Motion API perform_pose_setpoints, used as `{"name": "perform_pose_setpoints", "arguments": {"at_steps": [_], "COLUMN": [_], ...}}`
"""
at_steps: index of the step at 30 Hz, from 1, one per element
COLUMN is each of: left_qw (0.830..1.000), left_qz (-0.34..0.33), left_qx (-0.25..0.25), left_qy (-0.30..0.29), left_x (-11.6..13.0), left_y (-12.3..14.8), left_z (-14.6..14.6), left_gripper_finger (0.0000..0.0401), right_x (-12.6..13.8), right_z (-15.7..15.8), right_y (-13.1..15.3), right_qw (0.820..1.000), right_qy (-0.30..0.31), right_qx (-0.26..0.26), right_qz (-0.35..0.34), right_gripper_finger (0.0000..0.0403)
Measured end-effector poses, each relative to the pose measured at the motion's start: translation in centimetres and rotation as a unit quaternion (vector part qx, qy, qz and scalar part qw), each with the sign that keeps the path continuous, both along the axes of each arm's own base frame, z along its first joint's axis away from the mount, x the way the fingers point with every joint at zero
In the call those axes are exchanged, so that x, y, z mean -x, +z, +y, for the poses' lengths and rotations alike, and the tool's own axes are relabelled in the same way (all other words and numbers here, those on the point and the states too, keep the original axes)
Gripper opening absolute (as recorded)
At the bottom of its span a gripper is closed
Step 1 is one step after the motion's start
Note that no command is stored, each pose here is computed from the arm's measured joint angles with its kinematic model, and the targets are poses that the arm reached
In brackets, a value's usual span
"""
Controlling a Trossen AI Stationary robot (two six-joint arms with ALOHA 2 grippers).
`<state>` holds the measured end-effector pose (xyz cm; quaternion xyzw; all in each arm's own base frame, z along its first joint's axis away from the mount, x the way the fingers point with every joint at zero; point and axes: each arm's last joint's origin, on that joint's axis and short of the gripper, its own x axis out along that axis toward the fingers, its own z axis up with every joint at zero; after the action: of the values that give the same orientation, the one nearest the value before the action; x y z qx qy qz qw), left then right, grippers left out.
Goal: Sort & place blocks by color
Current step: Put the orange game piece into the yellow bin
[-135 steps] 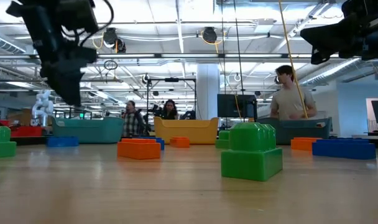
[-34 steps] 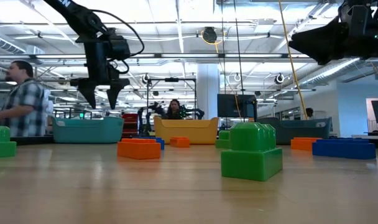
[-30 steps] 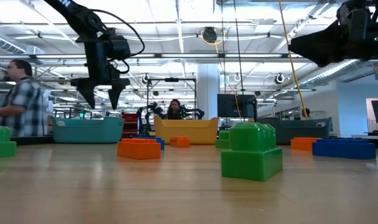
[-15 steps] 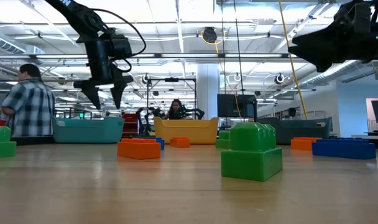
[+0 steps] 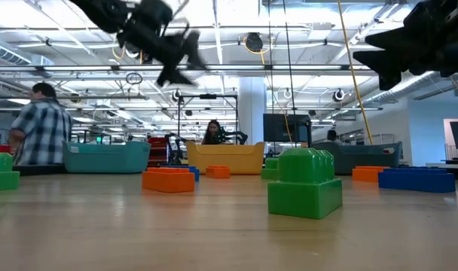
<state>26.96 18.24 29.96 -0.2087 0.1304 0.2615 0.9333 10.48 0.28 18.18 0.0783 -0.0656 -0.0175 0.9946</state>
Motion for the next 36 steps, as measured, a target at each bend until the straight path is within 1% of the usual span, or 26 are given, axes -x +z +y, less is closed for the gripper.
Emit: {"name": "perform_pose_setpoints", "arguments": {"at_steps": [3, 5, 6, 9, 11, 13, 15, 16, 18, 20, 22, 24, 27, 29, 32, 34, 36], "left_qw": [0.996, 0.991, 0.988, 0.981, 0.978, 0.979, 0.981, 0.981, 0.981, 0.977, 0.975, 0.973, 0.970, 0.972, 0.973, 0.974, 0.977], "left_qz": [-0.038, -0.050, -0.049, -0.032, -0.007, 0.022, 0.048, 0.070, 0.108, 0.156, 0.189, 0.207, 0.217, 0.209, 0.210, 0.204, 0.186], "left_qx": [-0.027, -0.030, -0.028, -0.021, -0.022, -0.030, -0.040, -0.040, -0.036, -0.037, -0.046, -0.057, -0.071, -0.075, -0.067, -0.064, -0.072], "left_qy": [-0.079, -0.122, -0.141, -0.192, -0.205, -0.201, -0.185, -0.178, -0.160, -0.138, -0.109, -0.090, -0.088, -0.081, -0.071, -0.068, -0.071], "left_x": [-2.1, -2.8, -2.9, -2.8, -2.6, -2.1, -1.3, -0.9, -0.3, 0.3, 0.7, 0.8, 0.7, 0.7, 0.8, 0.9, 0.7], "left_y": [1.3, 1.9, 2.1, 2.6, 2.6, 2.5, 2.6, 2.3, 1.8, 1.1, 0.6, -0.1, -1.5, -2.3, -3.7, -4.3, -4.2], "left_z": [-4.0, -6.6, -7.9, -11.6, -14.0, -15.9, -17.2, -17.6, -18.2, -18.4, -18.2, -17.7, -16.9, -16.3, -15.7, -15.6, -15.6], "left_gripper_finger": [0.0285, 0.0281, 0.0280, 0.0276, 0.0276, 0.0275, 0.0275, 0.0276, 0.0275, 0.0274, 0.0274, 0.0274, 0.0274, 0.0274, 0.0273, 0.0274, 0.0273], "right_x": [0.0, 0.0, -0.1, -0.2, -0.4, -0.7, -1.1, -1.4, -2.1, -2.8, -3.7, -4.6, -5.9, -6.7, -8.0, -8.6, -9.1], "right_z": [0.0, 0.0, 0.0, 0.0, -0.1, -0.2, -0.3, -0.3, -0.5, -0.8, -1.1, -1.6, -2.2, -2.7, -3.2, -3.5, -3.7], "right_y": [0.1, 0.0, 0.0, 0.0, -0.2, -0.3, 1.2, 1.6, 2.1, 2.4, 3.3, 4.0, 5.1, 5.8, 7.0, 7.0, 6.9], "right_qw": [1.000, 0.999, 0.999, 1.000, 0.999, 0.998, 0.996, 0.994, 0.984, 0.970, 0.958, 0.945, 0.927, 0.917, 0.912, 0.901, 0.888], "right_qy": [0.003, 0.005, 0.004, -0.005, -0.027, -0.039, -0.056, -0.067, -0.086, -0.106, -0.119, -0.133, -0.151, -0.159, -0.155, -0.151, -0.156], "right_qx": [-0.023, -0.035, -0.035, -0.011, 0.004, 0.023, 0.036, 0.041, 0.048, 0.045, 0.035, 0.022, 0.007, -0.001, -0.024, -0.038, -0.055], "right_qz": [-0.004, -0.001, 0.001, 0.006, 0.021, 0.047, 0.058, 0.081, 0.147, 0.215, 0.260, 0.299, 0.345, 0.367, 0.380, 0.404, 0.428], "right_gripper_finger": [0.0185, 0.0185, 0.0185, 0.0185, 0.0185, 0.0185, 0.0185, 0.0185, 0.0185, 0.0185, 0.0185, 0.0185, 0.0185, 0.0185, 0.0185, 0.0185, 0.0185]}}
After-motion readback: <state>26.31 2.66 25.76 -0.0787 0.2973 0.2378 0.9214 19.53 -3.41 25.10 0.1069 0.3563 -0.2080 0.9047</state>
